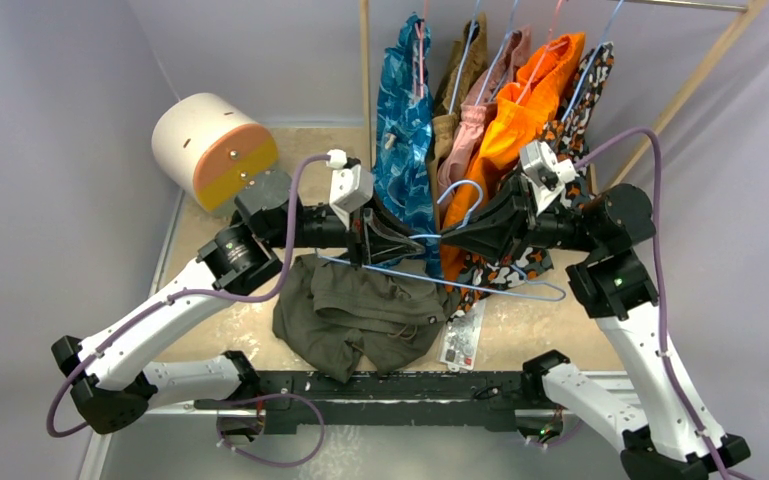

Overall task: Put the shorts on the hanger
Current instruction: Pick up the hanger from the clothesline, then hang the shorts on the hanger.

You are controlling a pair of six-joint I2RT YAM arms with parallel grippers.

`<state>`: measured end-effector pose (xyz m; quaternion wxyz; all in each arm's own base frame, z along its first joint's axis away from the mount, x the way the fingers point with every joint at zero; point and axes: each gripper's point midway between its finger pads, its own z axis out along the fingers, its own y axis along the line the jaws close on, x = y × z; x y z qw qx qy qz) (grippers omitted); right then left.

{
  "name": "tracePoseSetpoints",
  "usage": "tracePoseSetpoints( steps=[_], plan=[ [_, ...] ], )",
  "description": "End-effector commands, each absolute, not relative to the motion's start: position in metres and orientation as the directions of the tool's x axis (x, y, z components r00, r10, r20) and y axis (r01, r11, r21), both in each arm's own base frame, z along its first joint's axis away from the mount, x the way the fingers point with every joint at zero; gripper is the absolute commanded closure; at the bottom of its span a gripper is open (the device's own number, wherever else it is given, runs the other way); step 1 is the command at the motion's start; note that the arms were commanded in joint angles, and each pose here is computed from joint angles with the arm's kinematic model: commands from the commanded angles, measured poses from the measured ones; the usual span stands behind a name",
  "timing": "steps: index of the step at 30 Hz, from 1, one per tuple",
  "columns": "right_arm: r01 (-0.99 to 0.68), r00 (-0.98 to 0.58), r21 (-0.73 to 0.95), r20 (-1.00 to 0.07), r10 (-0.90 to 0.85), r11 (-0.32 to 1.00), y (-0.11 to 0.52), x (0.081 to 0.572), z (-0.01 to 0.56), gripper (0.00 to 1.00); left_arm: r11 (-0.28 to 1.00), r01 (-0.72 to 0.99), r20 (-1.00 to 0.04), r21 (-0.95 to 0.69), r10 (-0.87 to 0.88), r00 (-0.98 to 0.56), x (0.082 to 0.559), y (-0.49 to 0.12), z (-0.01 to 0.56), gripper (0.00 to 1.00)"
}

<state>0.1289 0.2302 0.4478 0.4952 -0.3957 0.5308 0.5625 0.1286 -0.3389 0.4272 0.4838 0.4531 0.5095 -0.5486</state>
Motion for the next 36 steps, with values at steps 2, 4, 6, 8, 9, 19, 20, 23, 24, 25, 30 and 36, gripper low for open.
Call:
tracePoseSetpoints(
  steps=[2,4,6,8,9,19,20,23,24,25,30,36],
  plan=[
    [-0.977,-0.095,0.129,-0.977,0.192,0.172,0.221,0.133,0.467,1.0,0.08,0.993,-0.991,-0.089,-0.107,-0.08,0.136,-0.326,0.443,0.5],
    [-0.959,-0.076,0.129,-0.975,0.208,0.253,0.216,0.143,0.468,1.0,0.183,0.976,-0.991,-0.118,-0.086,-0.104,0.146,-0.314,0.432,0.43],
    [-0.939,-0.057,0.125,-0.975,0.214,0.322,0.21,0.15,0.466,1.0,0.33,0.932,-0.988,-0.149,-0.091,-0.126,0.159,-0.293,0.423,0.38],
    [-0.921,-0.043,0.122,-0.976,0.214,0.369,0.204,0.153,0.463,1.0,0.51,0.83,-0.973,-0.226,-0.159,-0.167,0.176,-0.262,0.418,0.33],
    [-0.915,-0.043,0.123,-0.977,0.211,0.383,0.202,0.153,0.46,1.0,0.584,0.761,-0.958,-0.281,-0.214,-0.19,0.182,-0.243,0.415,0.31],
    [-0.908,-0.12,0.169,-0.982,0.148,0.384,0.198,0.142,0.411,1.0,0.827,-0.041,-0.728,-0.56,-0.516,-0.452,0.192,-0.126,0.277,0.24],
    [-0.906,-0.13,0.176,-0.981,0.143,0.384,0.198,0.142,0.407,1.0,0.845,-0.051,-0.724,-0.533,-0.486,-0.49,0.189,-0.127,0.265,0.23],
    [-0.903,-0.153,0.191,-0.98,0.129,0.385,0.198,0.141,0.399,1.0,0.885,-0.075,-0.693,-0.46,-0.411,-0.593,0.181,-0.133,0.234,0.24],
    [-0.902,-0.159,0.195,-0.98,0.124,0.385,0.198,0.141,0.397,1.0,0.895,-0.07,-0.679,-0.441,-0.384,-0.626,0.179,-0.137,0.225,0.23],
    [-0.901,-0.16,0.194,-0.98,0.119,0.388,0.198,0.141,0.396,1.0,0.902,-0.064,-0.662,-0.428,-0.36,-0.657,0.176,-0.142,0.217,0.23],
    [-0.898,-0.157,0.191,-0.981,0.116,0.396,0.196,0.141,0.392,1.0,0.936,-0.056,-0.591,-0.347,-0.264,-0.762,0.165,-0.152,0.174,0.23],
    [-0.896,-0.162,0.19,-0.981,0.104,0.402,0.197,0.145,0.382,1.0,0.966,-0.083,-0.546,-0.246,-0.209,-0.811,0.164,-0.151,0.129,0.23]
  ],
)
